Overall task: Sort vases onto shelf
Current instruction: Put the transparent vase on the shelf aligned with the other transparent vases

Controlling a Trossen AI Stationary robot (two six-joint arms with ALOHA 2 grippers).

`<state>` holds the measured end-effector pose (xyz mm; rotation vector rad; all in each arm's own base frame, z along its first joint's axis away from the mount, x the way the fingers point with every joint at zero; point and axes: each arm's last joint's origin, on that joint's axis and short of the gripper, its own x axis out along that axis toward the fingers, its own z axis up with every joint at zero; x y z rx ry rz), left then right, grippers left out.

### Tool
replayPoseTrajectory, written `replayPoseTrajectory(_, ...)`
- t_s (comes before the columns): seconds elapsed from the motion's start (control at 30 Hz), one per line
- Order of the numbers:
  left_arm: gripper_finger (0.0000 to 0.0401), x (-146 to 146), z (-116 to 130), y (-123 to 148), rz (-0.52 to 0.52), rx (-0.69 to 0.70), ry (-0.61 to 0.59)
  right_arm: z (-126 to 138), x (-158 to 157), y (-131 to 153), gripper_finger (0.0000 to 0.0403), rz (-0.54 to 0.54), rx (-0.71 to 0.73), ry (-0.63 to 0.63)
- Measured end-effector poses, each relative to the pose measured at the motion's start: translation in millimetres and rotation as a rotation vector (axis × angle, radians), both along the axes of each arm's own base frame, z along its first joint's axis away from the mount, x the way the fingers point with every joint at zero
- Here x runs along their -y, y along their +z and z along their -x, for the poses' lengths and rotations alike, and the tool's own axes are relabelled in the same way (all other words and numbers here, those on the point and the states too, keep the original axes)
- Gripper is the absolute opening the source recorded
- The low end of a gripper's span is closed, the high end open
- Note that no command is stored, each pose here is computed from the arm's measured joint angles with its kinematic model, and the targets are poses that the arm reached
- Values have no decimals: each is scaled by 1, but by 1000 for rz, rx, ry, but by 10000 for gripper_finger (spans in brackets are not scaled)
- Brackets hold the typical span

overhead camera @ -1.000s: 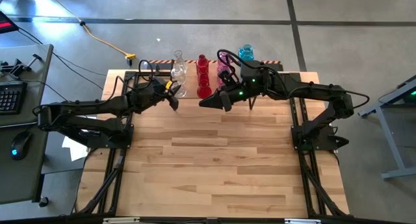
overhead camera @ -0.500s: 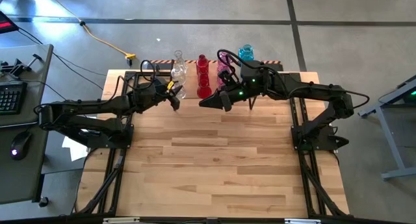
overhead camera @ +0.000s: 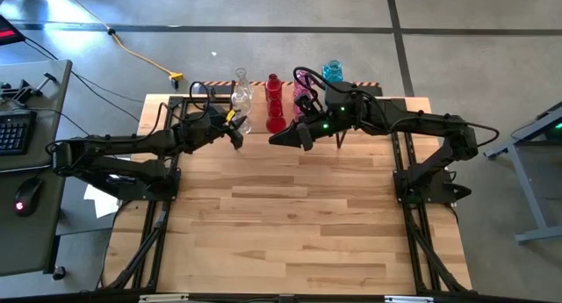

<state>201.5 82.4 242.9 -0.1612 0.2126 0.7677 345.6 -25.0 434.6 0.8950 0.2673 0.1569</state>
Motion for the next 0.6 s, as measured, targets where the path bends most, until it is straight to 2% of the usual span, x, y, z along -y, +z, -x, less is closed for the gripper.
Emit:
replayPoseTrajectory(0.33, 192, -1, -1, 4, -52, 10, -2, 0, 0, 0, 103, 0, 0, 0)
replayPoseTrajectory(0.6, 197, 0, -1, 6, -64, 27, -2, 0, 0, 0, 103, 0, 0, 0)
